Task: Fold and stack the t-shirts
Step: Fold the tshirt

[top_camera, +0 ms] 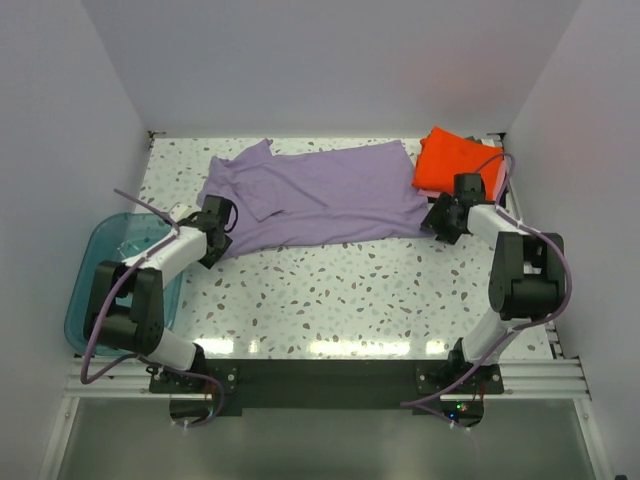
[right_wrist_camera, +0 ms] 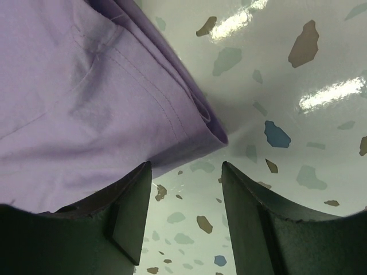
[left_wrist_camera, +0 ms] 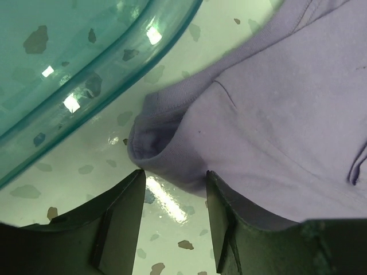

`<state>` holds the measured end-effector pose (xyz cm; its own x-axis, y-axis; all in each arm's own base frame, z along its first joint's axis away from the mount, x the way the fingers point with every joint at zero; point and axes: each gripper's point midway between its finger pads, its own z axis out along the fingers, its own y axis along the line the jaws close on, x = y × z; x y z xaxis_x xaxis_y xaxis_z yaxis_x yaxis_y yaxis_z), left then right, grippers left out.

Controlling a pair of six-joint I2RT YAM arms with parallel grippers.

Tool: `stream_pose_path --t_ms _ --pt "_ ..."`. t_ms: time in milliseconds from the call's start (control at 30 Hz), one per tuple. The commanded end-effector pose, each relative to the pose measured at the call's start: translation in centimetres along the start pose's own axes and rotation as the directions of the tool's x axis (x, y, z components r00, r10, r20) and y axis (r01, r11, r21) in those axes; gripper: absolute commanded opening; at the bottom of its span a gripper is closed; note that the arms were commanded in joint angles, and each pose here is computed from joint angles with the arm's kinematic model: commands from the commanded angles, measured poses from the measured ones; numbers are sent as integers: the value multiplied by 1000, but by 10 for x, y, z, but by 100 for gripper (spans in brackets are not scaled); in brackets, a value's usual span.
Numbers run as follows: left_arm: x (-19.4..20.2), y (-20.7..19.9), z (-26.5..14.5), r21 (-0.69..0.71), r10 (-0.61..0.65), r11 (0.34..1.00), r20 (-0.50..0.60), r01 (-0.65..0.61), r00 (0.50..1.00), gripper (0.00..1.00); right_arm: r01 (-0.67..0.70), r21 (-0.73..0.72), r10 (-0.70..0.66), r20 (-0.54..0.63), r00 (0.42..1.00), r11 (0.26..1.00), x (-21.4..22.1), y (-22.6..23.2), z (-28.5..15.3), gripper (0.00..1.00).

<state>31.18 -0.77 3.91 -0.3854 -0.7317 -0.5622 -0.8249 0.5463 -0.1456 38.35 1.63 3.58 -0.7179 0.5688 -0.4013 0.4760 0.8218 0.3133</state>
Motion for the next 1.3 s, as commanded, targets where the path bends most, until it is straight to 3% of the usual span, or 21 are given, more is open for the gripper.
stream_pose_path --t_ms 0,100,333,433,533,567,633,933,1267 --pt "-21 -12 -1 11 -49 999 78 49 996 50 -33 -24 34 58 998 999 -13 8 5 55" --pt "-20 -11 3 -2 -39 999 84 39 996 45 -45 -13 45 63 997 999 -12 5 10 55" --pt "-14 -8 13 -28 -3 1000 76 5 997 24 -60 3 60 47 997 998 -9 1 21 40" --pt "-17 -6 13 -35 1 999 85 2 996 8 -59 14 58 40 998 998 -6 -1 22 26" --pt "-28 -7 7 -21 -7 1000 102 9 995 0 -57 30 55 39 998 998 -8 -3 21 10" --pt "-31 -6 5 -20 -9 1000 105 11 994 0 -54 30 52 45 998 998 -11 -1 19 3" --pt "-38 -7 -1 -7 -14 1000 119 14 993 0 -52 38 51 35 998 998 -11 -2 17 0" --pt "-61 9 -37 8 -36 999 163 35 986 0 -59 47 56 66 996 997 -28 -13 -15 0" --pt "-39 56 -52 -11 -50 999 122 52 991 0 -118 102 112 61 992 988 -6 -58 -45 0"
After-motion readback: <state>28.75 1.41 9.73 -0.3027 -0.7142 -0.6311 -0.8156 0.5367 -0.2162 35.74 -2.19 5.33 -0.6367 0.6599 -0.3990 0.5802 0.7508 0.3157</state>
